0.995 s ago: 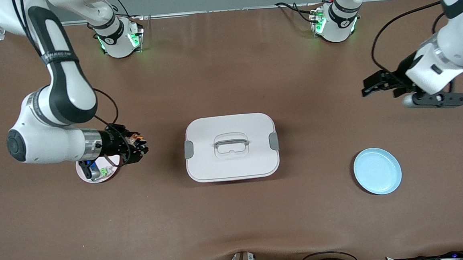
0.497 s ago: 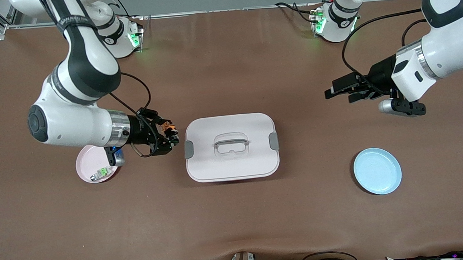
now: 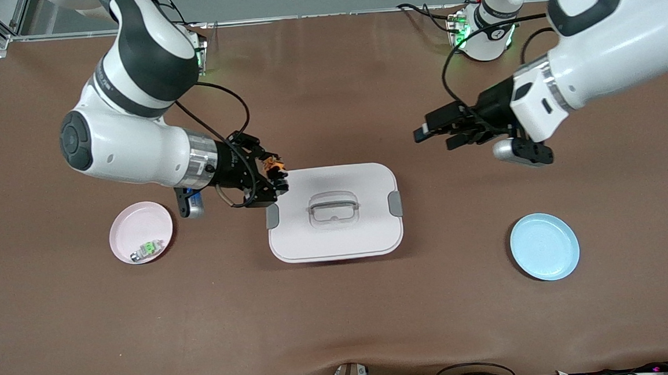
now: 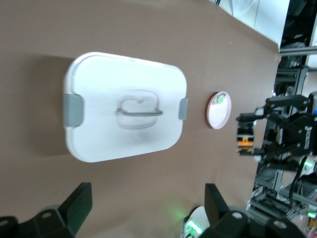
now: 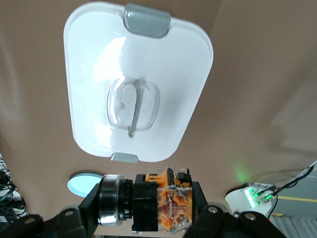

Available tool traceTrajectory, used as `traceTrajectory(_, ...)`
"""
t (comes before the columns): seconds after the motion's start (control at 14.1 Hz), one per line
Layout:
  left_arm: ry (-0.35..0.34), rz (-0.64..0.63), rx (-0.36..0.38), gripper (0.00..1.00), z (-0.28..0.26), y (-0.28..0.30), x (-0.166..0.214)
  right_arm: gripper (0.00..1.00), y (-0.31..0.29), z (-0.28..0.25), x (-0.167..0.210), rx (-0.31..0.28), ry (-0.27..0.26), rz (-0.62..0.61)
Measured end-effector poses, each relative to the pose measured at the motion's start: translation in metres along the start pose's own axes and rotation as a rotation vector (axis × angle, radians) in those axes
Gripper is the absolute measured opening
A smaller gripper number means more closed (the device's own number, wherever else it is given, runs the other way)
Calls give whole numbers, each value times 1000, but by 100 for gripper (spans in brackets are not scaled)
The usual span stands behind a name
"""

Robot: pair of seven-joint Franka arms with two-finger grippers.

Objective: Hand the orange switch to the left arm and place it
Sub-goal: 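Carry the switch over the box while the left gripper reaches toward it, then close the left gripper on the switch and open the right gripper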

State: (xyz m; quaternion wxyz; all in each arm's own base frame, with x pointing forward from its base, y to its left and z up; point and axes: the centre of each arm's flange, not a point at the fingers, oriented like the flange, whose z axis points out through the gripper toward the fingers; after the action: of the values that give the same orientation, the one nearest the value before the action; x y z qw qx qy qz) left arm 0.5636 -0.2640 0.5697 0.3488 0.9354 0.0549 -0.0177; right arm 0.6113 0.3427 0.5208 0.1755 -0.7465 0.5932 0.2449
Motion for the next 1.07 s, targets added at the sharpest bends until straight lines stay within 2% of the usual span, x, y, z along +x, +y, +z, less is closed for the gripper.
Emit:
traceTrajectory(0.21, 28, -53, -24, 100, 29, 18, -4, 73, -8, 17, -30, -1, -12, 51)
traceTrajectory(0.5, 31, -82, -31, 100, 56, 24, -4, 73, -14, 45, -63, -2, -22, 91)
traceTrajectory(0.71, 49, -91, -45, 100, 78, 33, -6, 73, -15, 58, -82, 23, -35, 105)
traceTrajectory(1.07, 33, -98, -42, 100, 99, 34, -7, 73, -10, 61, -106, 51, -67, 114)
